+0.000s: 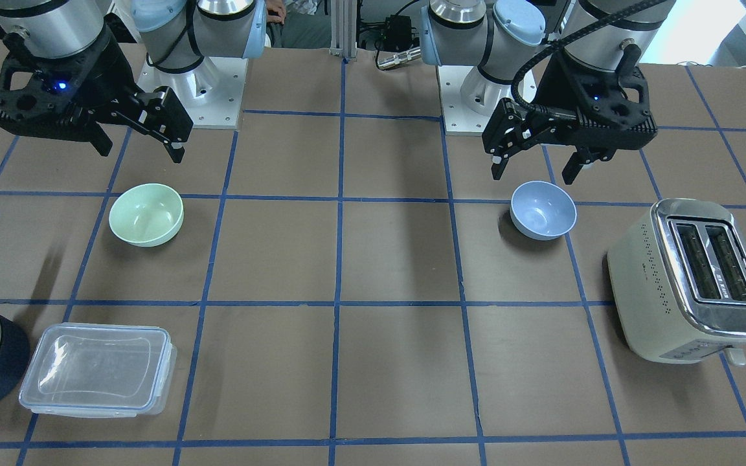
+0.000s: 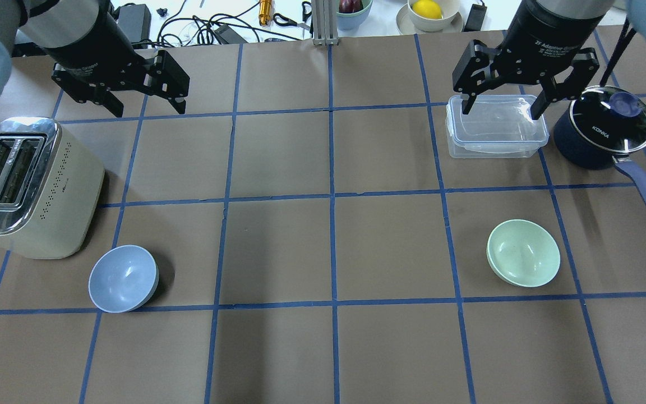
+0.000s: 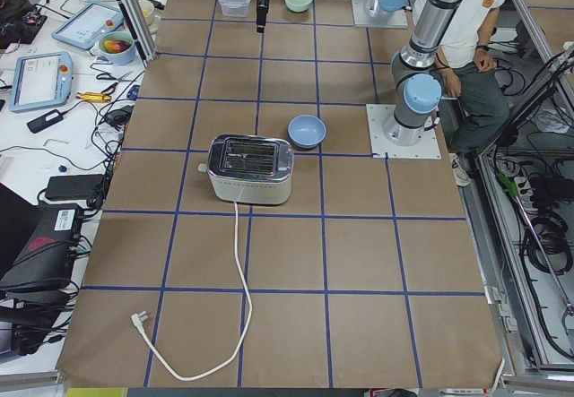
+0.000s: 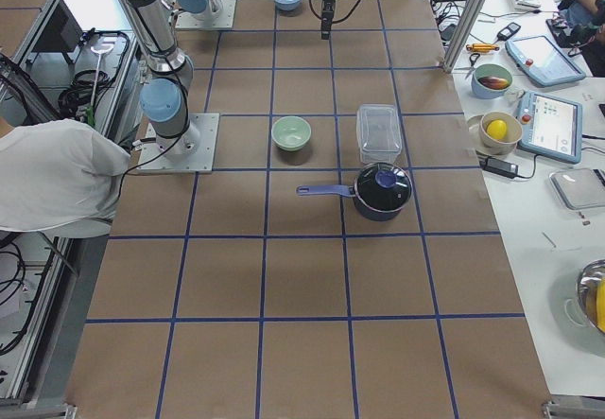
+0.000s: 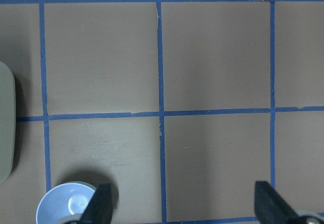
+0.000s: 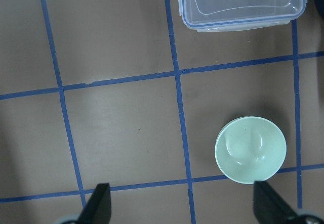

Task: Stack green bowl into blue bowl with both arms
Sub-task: 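Lower the left gripper toward the light blue bowl beside the toaster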

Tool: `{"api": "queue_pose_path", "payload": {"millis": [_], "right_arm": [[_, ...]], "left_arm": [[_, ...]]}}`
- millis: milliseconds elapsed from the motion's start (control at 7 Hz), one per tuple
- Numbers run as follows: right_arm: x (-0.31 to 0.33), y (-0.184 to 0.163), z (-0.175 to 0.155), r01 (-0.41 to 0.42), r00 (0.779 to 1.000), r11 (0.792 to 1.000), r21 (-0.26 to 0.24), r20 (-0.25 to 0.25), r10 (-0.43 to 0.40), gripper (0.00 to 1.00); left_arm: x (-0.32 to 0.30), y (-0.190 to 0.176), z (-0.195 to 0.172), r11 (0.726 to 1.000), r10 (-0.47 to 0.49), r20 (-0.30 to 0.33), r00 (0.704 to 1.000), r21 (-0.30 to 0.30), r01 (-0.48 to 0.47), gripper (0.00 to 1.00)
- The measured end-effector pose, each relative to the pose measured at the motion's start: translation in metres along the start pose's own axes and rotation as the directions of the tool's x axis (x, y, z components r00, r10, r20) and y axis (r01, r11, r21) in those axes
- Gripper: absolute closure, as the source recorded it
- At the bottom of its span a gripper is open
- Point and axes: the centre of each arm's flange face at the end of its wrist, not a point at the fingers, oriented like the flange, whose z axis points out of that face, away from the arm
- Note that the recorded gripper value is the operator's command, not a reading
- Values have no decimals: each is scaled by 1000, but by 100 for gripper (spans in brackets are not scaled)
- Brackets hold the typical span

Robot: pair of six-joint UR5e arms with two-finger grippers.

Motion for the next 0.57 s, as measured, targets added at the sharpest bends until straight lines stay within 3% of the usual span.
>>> {"api": "queue_pose_path", "payload": {"millis": [286, 571], "right_arm": [[0, 0, 1, 0, 1000, 1000, -3, -1, 0, 0], [1, 0, 2, -1, 1000, 1000, -6, -2, 1, 0]], "left_arm": [[-3, 2, 3, 1000, 7, 31, 999, -19, -6, 0], [-9, 18, 33, 996, 13, 49, 999, -94, -9, 0]]}}
